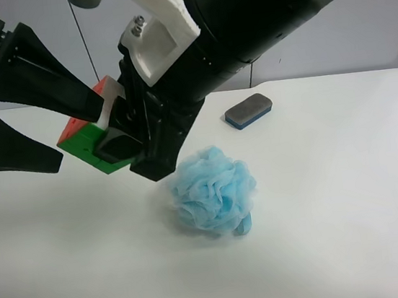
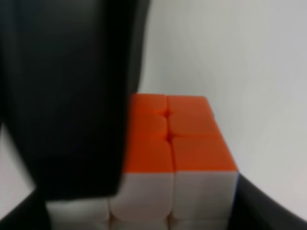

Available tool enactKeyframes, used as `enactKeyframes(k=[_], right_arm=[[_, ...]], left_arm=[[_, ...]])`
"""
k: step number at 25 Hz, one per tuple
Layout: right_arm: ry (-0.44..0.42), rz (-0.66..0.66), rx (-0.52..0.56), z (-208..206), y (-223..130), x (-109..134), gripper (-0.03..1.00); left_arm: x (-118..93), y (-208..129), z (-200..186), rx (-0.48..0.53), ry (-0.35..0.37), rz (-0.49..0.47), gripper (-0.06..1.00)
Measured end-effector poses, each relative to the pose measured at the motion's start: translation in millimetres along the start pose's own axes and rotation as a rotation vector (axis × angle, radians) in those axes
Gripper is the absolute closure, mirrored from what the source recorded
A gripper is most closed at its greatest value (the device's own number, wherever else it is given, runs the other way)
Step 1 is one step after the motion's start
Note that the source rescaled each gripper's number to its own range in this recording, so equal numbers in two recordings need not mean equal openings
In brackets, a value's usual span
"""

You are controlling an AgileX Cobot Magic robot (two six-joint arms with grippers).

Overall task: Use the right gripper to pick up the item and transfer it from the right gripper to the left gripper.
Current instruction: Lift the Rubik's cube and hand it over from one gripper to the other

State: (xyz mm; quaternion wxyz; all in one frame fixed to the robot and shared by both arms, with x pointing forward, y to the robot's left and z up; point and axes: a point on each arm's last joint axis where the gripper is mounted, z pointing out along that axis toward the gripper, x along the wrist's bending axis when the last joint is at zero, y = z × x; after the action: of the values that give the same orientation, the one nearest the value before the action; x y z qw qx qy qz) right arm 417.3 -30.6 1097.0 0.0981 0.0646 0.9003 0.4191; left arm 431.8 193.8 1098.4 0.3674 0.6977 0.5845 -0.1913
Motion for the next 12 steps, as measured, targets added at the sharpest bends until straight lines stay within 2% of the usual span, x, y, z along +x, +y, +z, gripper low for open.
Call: enactKeyframes(k=[12], right_arm=[[-0.001, 0.025, -0.022, 0.2, 1.9, -0.2, 0.96]], left_arm=[[0.8, 8.1, -0.3, -0.089, 0.01, -0.001, -0.05]])
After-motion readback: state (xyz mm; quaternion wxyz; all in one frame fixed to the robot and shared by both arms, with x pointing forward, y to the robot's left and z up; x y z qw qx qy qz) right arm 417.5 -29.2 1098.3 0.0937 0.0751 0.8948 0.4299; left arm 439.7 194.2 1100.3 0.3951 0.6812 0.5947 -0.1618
